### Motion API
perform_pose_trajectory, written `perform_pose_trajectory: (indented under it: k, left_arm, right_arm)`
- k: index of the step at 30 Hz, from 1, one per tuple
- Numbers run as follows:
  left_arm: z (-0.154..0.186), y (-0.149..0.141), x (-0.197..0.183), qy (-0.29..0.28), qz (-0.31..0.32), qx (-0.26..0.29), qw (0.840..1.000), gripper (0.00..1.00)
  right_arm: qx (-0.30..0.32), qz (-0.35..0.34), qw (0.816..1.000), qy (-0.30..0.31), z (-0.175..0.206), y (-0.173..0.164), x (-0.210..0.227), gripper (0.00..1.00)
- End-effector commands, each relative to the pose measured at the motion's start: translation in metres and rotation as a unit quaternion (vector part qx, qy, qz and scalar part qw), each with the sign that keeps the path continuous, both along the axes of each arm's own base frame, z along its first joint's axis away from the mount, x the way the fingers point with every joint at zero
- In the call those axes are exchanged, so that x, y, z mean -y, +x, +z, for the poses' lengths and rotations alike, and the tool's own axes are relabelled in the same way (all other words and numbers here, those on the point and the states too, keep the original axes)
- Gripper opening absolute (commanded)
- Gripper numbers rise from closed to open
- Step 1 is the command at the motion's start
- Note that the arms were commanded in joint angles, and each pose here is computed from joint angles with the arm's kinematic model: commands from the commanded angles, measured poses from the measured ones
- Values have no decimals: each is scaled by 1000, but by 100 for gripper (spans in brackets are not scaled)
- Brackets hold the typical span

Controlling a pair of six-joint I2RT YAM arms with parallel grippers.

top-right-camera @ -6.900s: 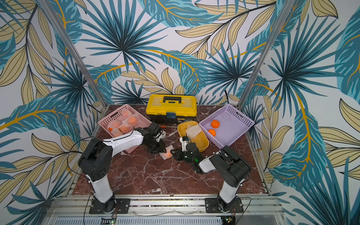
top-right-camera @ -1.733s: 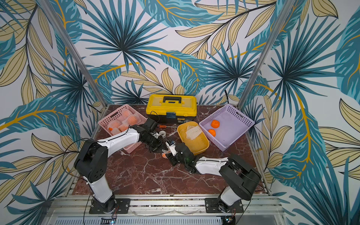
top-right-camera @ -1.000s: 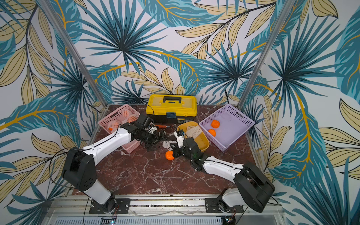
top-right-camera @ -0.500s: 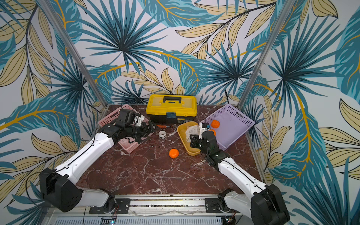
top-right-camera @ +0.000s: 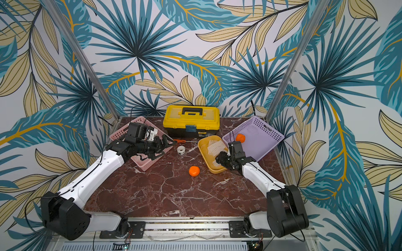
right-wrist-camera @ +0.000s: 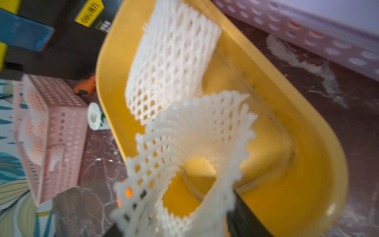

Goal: Remove foam nets from oranges
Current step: Place the foam net into the storage box.

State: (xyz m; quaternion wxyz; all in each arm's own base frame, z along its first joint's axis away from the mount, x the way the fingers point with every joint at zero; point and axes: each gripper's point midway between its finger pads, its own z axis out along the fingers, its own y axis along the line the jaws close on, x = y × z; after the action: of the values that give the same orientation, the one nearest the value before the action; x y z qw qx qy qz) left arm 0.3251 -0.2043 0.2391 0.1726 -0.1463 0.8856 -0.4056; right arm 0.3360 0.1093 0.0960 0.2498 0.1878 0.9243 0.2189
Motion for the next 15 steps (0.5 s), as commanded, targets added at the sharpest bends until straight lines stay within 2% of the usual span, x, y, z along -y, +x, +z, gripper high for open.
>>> perform_pose_trajectory:
  k: [1,4,9,15]
  left_arm:
    - [2,1,-1,0,-8,9,1000,99]
    - [0,1,-2,2,-8,7,1000,99]
    - [-5,1,-2,6,-7,-1,1000,100]
    - [-12,1,-4,18,-8,-13,1000,99]
  right_arm:
    - [-2,-14,999,-33,8,-2,13,71]
    - [8,-30,998,-45,12,-2,21,79]
    - [10,-44,997,-64,15,-5,30,85]
    - [24,-18,999,-41,25,-3,18,96]
